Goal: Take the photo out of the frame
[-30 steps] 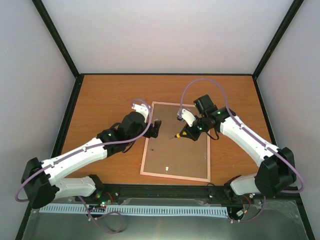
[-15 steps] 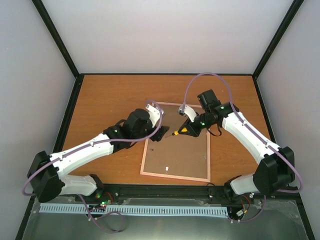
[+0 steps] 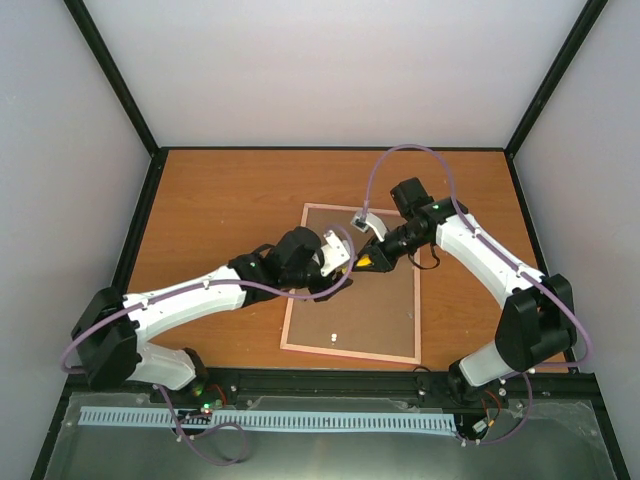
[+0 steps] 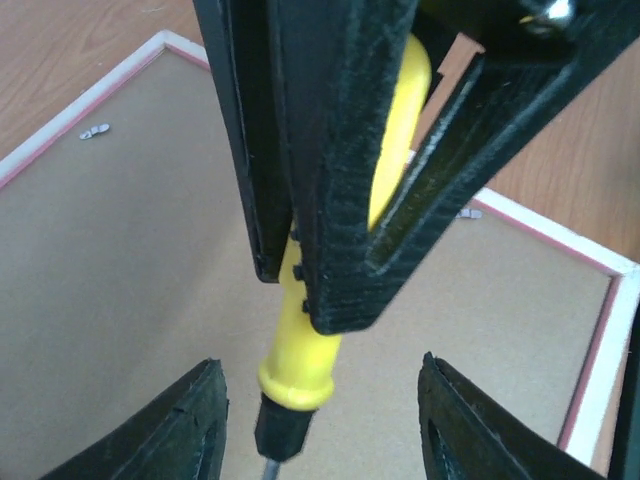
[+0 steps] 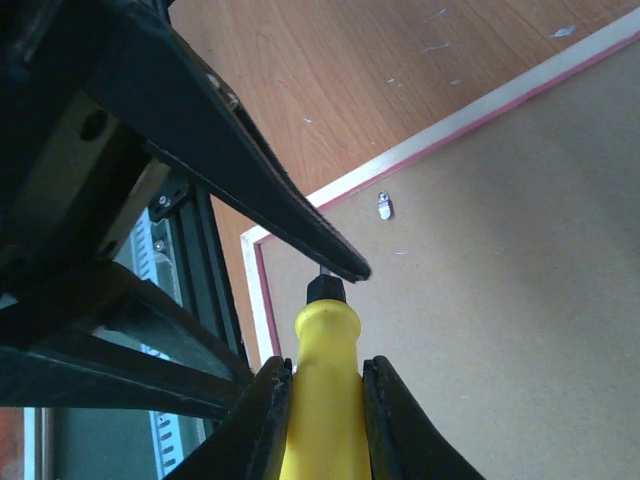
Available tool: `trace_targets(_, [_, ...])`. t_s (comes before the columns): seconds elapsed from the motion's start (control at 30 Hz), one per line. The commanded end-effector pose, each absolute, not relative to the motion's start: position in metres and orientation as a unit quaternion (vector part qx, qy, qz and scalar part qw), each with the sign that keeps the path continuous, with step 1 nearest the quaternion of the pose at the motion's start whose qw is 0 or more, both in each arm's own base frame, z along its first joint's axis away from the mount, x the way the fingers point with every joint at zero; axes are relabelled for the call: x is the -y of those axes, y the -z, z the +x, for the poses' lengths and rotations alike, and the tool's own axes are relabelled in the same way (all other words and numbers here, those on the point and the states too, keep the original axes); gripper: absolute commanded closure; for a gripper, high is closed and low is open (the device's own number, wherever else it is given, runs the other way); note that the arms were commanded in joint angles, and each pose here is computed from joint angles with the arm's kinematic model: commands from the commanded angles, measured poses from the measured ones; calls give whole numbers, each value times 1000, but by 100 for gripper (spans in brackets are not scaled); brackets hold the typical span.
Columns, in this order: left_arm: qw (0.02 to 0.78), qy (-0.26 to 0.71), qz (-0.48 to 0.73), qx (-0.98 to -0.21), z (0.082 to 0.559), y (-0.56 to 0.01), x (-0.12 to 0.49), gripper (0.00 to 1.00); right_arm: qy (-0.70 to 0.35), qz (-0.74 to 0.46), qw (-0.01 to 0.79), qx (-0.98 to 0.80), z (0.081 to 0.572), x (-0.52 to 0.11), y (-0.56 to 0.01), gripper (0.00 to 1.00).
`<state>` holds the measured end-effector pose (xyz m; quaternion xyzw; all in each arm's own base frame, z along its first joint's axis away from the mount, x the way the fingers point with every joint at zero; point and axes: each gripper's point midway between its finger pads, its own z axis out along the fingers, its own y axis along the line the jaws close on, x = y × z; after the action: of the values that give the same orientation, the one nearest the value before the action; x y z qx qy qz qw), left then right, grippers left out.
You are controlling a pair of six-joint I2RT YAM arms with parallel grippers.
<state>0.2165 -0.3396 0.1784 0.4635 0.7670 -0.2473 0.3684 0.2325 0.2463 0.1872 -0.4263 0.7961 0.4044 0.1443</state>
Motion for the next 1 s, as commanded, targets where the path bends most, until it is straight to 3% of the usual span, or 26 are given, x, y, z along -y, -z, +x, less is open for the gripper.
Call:
trace_targets(0.0, [404, 214, 482, -748, 226, -198, 347, 50, -433, -419, 140, -786, 229, -250, -199, 95])
trace_targets(0.27, [405, 201, 496, -741, 233, -196, 354, 62, -446, -416, 136, -781, 225, -251, -202, 95])
trace_targets(0.53, [406, 194, 513, -731, 230, -189, 352, 60, -455, -407, 137, -780, 228, -249, -204, 94])
trace_targets(0.87, [407, 190, 508, -735, 233, -184, 352, 83, -455, -399, 136, -785, 234, -246, -199, 94])
trace_targets(0.97, [410, 188, 500, -739, 234, -182, 350, 87, -451, -393, 139, -790, 239, -242, -198, 86])
